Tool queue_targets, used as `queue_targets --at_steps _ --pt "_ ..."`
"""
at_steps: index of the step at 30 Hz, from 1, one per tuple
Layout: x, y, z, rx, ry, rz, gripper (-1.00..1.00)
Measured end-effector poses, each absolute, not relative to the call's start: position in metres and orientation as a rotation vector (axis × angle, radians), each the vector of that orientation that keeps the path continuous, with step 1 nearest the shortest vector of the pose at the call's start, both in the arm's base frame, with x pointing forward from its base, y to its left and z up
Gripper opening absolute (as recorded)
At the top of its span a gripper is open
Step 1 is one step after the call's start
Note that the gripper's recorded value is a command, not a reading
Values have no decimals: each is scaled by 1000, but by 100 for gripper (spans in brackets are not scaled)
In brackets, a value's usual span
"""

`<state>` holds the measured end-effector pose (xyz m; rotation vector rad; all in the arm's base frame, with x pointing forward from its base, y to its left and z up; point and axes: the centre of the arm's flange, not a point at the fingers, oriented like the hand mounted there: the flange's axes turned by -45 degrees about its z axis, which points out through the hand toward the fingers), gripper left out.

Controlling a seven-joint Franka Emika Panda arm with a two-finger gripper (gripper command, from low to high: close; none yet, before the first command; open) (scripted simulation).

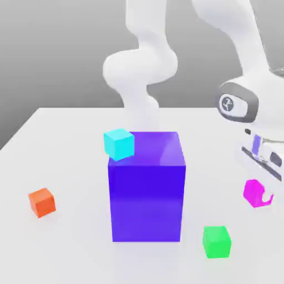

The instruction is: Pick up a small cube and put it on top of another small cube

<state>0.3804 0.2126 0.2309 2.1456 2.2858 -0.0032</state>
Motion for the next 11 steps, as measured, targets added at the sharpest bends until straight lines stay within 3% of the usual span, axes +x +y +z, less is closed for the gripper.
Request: queue_targets --at_steps 3,7,8,11 --pt "402 175 232 2277 2165 -1 -100" --pt "403 175 192 2282 2161 -1 -100" --pt "402 174 183 2282 2160 -2 100" --pt "402 174 183 2282 2160 -2 100"
